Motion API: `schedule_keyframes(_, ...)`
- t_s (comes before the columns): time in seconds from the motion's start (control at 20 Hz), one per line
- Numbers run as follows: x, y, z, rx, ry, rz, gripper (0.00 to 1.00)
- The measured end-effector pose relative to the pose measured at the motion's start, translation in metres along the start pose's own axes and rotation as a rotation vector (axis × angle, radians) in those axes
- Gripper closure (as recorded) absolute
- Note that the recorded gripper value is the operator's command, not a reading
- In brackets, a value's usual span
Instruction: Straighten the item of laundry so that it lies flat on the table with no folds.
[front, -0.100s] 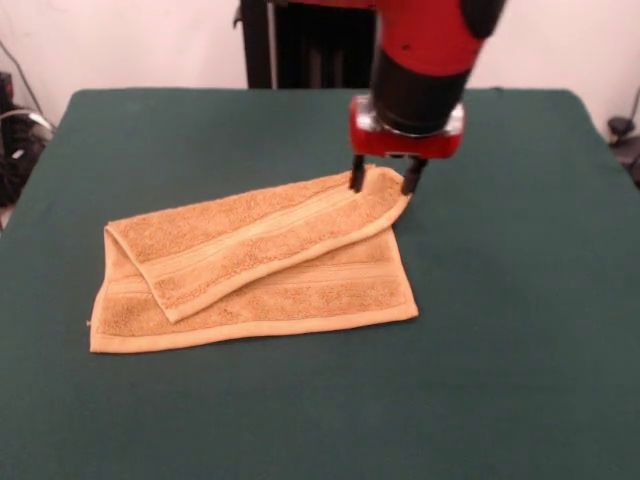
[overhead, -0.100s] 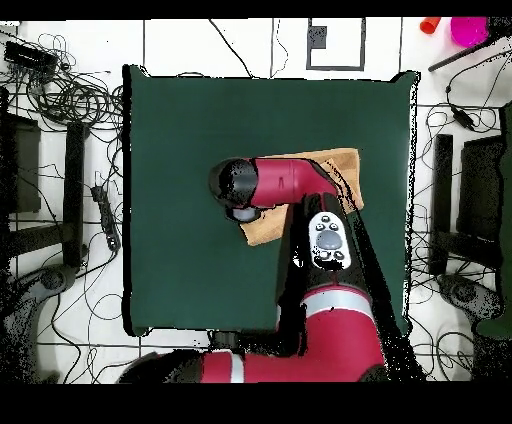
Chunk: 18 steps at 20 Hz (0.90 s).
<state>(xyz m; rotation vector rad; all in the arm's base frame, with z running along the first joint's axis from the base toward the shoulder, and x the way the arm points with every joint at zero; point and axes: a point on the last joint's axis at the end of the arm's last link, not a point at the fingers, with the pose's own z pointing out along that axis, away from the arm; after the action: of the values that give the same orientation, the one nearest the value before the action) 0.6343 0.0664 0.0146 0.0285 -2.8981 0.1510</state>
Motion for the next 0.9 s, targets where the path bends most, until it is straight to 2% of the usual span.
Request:
schedule_keyframes(0.2, 0.004, -0.009, 0.014, 0.011, -0.018, -0.009, 0.00)
schedule_keyframes(0.35, 0.005, -0.006, 0.024, 0.016, -0.038, -0.024, 0.00)
schedule_keyframes(0.55, 0.008, 0.006, 0.045, 0.017, -0.072, -0.054, 0.00)
schedule_keyframes(0.75, 0.015, 0.020, 0.059, 0.015, -0.062, -0.077, 0.00)
schedule_keyframes(0.9, 0.019, 0.030, 0.056, 0.019, -0.062, -0.093, 0.00)
